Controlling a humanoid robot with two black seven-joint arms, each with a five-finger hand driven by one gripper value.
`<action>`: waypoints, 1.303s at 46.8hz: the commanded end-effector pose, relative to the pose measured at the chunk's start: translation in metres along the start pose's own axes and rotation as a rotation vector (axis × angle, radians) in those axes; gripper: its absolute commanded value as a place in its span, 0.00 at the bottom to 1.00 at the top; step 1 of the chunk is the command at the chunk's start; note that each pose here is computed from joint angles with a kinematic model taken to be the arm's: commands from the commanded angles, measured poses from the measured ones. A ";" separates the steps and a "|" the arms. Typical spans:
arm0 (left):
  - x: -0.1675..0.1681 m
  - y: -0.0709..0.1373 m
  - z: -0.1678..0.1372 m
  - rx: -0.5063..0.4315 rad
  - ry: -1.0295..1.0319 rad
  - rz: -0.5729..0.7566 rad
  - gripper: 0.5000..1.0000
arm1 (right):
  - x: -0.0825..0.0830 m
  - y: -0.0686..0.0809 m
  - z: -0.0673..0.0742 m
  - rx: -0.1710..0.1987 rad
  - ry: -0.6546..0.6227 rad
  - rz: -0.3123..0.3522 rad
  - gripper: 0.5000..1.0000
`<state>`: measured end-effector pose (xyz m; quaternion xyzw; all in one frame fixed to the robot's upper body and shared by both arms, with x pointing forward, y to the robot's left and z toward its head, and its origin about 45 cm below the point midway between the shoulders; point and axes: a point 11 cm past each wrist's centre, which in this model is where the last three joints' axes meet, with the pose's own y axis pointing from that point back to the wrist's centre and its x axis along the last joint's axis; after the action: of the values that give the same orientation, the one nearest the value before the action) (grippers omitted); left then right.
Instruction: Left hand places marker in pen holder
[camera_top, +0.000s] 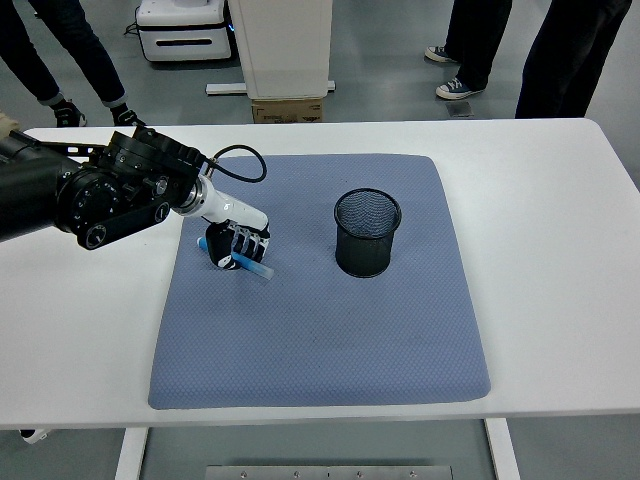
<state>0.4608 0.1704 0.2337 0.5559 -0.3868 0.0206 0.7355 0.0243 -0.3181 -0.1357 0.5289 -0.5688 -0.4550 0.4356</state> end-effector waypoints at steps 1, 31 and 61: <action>0.000 0.000 -0.001 0.002 -0.001 -0.001 0.00 | 0.000 0.000 0.000 0.000 0.000 0.000 1.00; 0.001 0.001 -0.001 -0.001 0.001 0.003 0.15 | 0.000 0.000 0.000 0.000 0.000 0.000 1.00; 0.002 0.003 -0.002 0.000 0.006 0.005 0.19 | 0.000 0.000 0.000 0.000 0.000 0.000 1.00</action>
<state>0.4617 0.1727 0.2358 0.5550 -0.3854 0.0239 0.7368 0.0243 -0.3181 -0.1357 0.5289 -0.5688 -0.4550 0.4356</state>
